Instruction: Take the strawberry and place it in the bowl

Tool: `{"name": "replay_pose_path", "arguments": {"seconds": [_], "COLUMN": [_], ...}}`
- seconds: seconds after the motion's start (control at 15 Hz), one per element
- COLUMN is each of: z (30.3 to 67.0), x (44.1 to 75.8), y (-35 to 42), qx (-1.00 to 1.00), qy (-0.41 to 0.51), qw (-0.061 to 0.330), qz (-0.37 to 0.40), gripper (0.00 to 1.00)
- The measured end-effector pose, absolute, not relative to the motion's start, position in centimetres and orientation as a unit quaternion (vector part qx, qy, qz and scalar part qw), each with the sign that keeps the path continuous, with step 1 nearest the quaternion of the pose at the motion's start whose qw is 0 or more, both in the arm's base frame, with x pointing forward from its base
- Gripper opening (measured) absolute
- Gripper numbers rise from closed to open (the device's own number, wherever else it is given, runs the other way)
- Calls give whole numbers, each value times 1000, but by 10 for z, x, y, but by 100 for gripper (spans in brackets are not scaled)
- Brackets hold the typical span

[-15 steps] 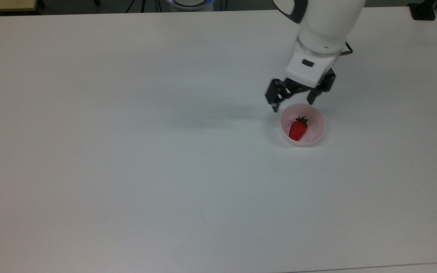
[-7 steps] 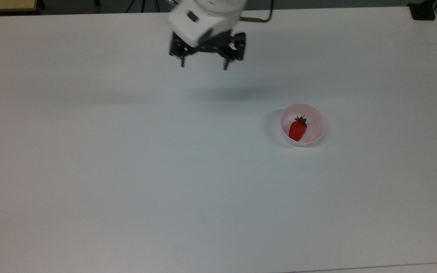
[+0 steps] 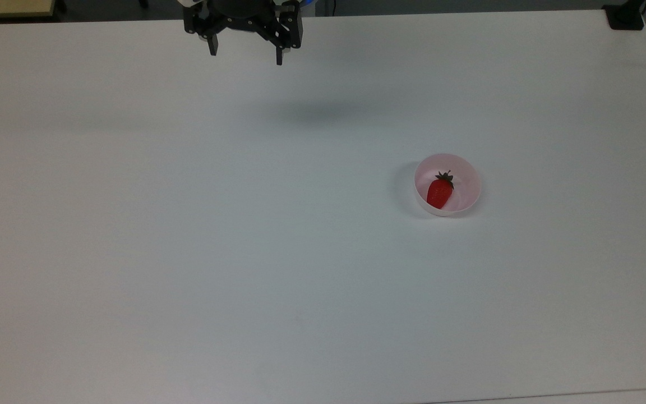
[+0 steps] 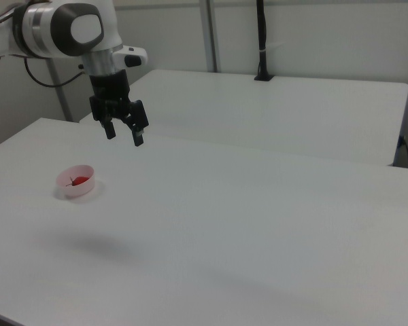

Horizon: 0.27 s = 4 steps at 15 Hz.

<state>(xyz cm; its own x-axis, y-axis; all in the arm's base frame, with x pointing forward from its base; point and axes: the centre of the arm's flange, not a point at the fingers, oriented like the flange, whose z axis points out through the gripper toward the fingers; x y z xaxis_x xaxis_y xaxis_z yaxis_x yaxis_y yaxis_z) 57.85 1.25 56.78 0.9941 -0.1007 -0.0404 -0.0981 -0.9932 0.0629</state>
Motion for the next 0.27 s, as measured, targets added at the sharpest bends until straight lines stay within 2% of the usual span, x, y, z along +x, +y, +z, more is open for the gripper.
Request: {"name": "replay_pose_path", "arguments": {"seconds": [0.27], "z": [570], "x": [578], "y": [12], "qx": [998], "qy": [-49], "qw": [37], "qz": [-19], "gripper": [100]}}
